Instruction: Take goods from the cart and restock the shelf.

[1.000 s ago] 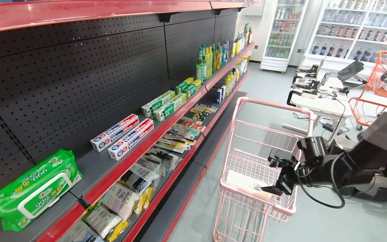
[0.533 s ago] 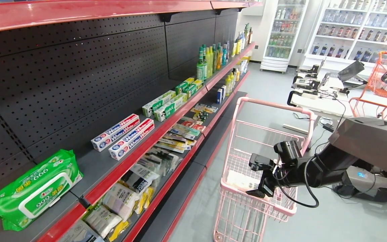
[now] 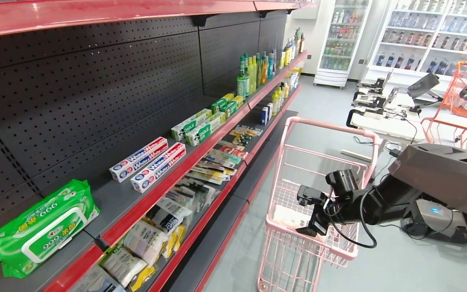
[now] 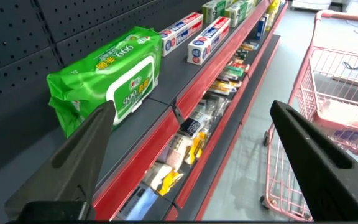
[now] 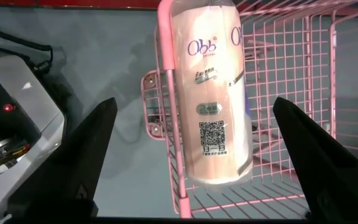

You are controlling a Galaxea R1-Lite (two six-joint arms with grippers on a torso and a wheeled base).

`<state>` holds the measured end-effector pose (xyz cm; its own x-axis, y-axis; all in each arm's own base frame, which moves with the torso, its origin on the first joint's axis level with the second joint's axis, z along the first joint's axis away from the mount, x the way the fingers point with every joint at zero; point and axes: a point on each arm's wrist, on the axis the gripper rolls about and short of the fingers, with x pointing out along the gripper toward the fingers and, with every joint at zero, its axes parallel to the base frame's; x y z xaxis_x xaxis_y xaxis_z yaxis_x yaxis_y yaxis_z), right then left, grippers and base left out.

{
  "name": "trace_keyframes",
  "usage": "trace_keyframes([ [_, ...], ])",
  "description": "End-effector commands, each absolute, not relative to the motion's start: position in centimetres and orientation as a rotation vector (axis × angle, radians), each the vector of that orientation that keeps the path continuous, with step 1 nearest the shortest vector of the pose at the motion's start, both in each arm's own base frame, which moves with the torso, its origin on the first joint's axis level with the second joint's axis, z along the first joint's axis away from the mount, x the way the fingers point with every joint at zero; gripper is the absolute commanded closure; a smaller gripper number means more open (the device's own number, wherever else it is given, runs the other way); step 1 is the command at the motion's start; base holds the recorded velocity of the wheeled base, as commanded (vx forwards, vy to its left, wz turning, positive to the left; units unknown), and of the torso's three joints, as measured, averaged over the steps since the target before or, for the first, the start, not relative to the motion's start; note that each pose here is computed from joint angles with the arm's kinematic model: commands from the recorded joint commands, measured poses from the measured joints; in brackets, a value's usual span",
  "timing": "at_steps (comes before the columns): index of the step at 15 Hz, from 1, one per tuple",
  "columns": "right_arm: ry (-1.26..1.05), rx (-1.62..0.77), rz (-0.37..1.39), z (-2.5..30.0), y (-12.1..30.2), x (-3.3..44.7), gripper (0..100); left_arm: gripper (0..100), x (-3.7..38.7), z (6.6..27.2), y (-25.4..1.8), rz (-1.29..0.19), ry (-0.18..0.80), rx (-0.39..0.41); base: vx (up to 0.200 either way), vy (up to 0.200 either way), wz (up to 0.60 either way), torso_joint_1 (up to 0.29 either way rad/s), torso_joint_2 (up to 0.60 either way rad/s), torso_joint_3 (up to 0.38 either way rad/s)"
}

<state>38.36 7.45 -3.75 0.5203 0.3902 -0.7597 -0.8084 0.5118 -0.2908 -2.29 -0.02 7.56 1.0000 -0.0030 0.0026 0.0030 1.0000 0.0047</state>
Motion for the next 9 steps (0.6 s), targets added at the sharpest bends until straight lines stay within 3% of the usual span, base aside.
trace_keyframes([
  [1,0.687,-0.701,0.8,-4.03,7.69,38.35,0,0,-2.28,7.56,-0.02,-0.003,-0.002,0.005,0.0,0.0,0.0,-0.076,0.18,0.085],
  [9,0.673,-0.713,0.784,-3.95,7.79,39.03,0,0,-2.28,7.56,-0.02,-0.003,-0.002,0.005,0.0,0.0,0.0,-0.082,0.18,0.091],
])
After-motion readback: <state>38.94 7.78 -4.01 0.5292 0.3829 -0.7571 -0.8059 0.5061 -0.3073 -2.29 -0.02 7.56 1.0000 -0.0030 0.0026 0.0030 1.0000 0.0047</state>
